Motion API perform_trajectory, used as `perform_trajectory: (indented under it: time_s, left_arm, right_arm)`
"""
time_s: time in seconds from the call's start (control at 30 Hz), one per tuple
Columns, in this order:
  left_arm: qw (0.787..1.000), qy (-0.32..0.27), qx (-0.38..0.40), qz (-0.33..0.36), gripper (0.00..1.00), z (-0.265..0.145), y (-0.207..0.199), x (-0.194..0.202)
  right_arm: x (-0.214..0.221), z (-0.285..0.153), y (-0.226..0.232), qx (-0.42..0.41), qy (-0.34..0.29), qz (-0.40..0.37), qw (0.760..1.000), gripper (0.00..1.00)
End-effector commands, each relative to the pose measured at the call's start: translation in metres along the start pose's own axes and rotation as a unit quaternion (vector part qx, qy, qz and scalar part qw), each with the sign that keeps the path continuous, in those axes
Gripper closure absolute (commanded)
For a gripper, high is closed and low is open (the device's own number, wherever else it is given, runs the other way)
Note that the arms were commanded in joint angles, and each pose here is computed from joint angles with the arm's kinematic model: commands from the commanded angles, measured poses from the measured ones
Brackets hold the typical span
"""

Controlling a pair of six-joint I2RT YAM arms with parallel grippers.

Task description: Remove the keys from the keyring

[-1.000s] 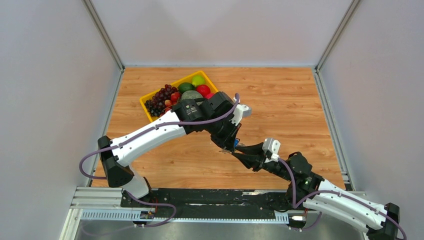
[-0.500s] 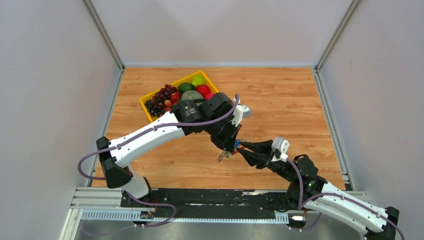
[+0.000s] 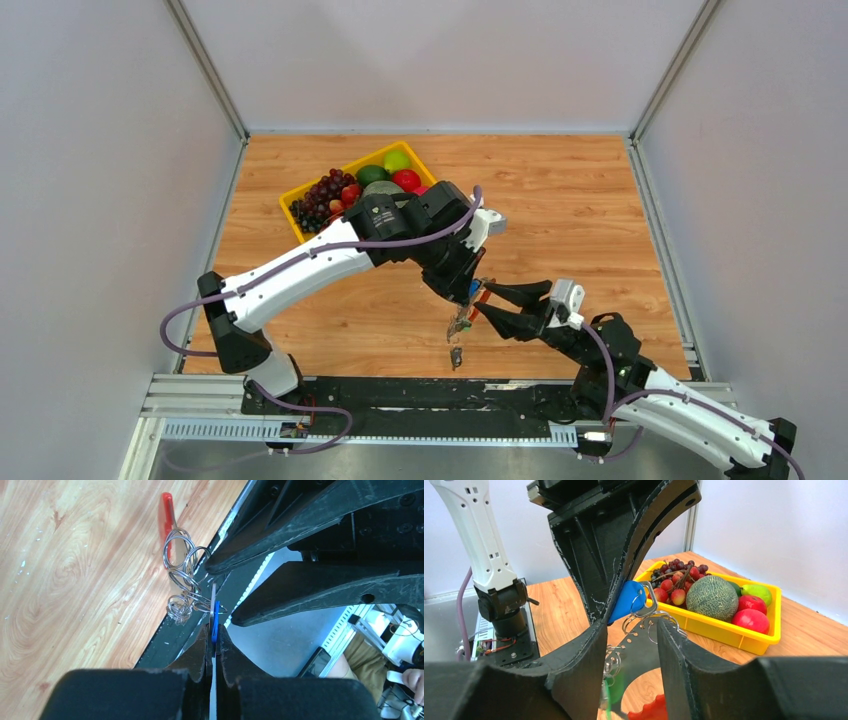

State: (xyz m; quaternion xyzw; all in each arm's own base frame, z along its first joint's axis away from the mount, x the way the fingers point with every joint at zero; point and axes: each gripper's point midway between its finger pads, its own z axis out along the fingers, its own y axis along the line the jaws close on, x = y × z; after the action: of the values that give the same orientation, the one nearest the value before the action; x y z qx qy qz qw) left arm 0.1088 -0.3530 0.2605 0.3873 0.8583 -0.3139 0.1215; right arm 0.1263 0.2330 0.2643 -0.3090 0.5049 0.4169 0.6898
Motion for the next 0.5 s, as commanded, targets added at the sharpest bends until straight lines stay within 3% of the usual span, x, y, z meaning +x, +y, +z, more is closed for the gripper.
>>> perform_trajectory:
  time_s: [0.0, 0.2, 0.47]
  left_arm:
    - [1.000, -0.019, 0.001, -0.003, 1.00, -0.009, -0.008, -0.012]
    - [1.000, -0.022, 0.008, -0.006, 1.00, -0.008, -0.011, -0.016]
    - [1.000, -0.025, -0.002, -0.014, 1.00, -0.004, -0.008, -0.021]
  right_arm:
    - [-0.006, -0.008, 0.002, -0.002, -0.015, 0.008, 1.000, 0.53]
    - [0.006, -0.012, -0.008, 0.029, 0.013, 0.017, 0.999, 0.57]
    - [0.004, -0.012, 0.002, -0.002, 0.006, 0.018, 1.000, 0.57]
